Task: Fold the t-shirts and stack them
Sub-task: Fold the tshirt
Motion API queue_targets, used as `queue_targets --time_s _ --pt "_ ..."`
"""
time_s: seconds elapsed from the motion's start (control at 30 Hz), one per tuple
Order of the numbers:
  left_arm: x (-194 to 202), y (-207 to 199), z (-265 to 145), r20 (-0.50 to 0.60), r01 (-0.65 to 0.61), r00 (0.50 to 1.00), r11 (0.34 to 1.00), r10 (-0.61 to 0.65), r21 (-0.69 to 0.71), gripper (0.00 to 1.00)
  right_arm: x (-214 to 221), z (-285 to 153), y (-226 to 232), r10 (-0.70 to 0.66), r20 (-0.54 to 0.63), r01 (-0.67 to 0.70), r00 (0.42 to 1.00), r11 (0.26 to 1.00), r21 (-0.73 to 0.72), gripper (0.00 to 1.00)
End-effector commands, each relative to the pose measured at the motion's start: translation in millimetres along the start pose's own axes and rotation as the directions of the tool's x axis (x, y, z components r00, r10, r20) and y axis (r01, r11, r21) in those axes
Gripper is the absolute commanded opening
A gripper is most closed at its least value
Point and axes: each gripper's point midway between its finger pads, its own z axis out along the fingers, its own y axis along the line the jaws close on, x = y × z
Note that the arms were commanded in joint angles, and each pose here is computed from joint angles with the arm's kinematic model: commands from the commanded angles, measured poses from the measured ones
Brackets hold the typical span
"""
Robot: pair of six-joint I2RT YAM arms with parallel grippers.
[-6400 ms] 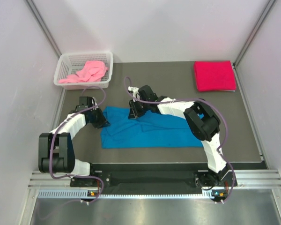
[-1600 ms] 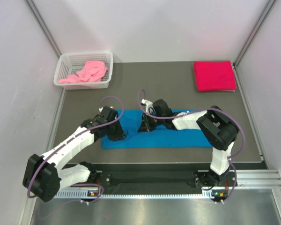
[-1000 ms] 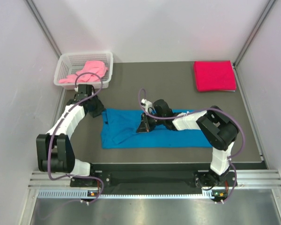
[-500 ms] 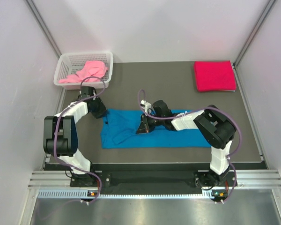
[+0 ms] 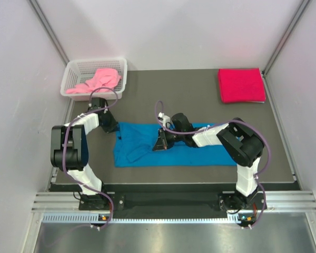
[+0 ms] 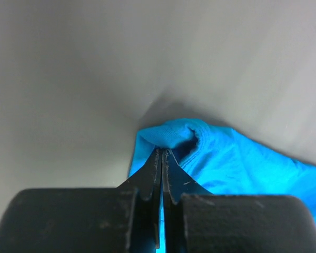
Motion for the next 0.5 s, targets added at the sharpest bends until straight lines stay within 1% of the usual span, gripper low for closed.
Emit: queue_targets --time_s 0.0,0.1,0.2,0.27,0.3,0.4,0.43,0.47 --pt "-15.2 -12.7 -4.0 0.041 0.005 0.999 0.999 -0.007 0.042 0.0 -23.3 1.0 14.8 -0.057 0.056 0.06 0.997 0.997 -0.052 0.0" --pt "-12.4 -16.4 -11.0 0.025 0.022 0.999 0.998 -0.023 0.05 0.0 -26.5 0.3 16.1 -0.06 0.061 0.063 0.996 0.997 -0.053 0.0" --pt "-15.9 -13.0 -22.1 0.029 0.024 0.999 1.0 -0.024 0.014 0.0 -28.5 0.7 18.2 -0.06 0.064 0.063 0.996 0.996 -0.057 0.0" --pt "-26.5 -8.0 -32.2 0.063 0.041 0.997 0.999 -0.04 -0.015 0.12 -28.1 1.0 19.8 -0.06 0.063 0.064 0.996 0.996 -0.06 0.0" --pt "-30.6 -6.3 -35.3 0.075 0.054 0.996 0.998 -0.052 -0.021 0.21 -29.0 0.5 18.5 -0.061 0.065 0.064 0.996 0.996 -0.056 0.0" --pt "-43.9 -7.3 -45.8 0.104 0.078 0.992 0.997 -0.077 -0.001 0.29 -27.9 0.7 17.7 -0.056 0.06 0.059 0.997 0.997 -0.054 0.0" --pt "-45.7 -12.3 -47.0 0.109 0.074 0.991 0.997 -0.077 0.025 0.3 -27.2 0.6 17.5 -0.057 0.057 0.06 0.997 0.997 -0.054 0.0" --pt "-38.9 -24.1 -48.5 0.082 0.059 0.994 0.994 -0.066 0.093 0.31 -27.3 0.3 17.7 -0.06 0.057 0.064 0.997 0.997 -0.054 0.0"
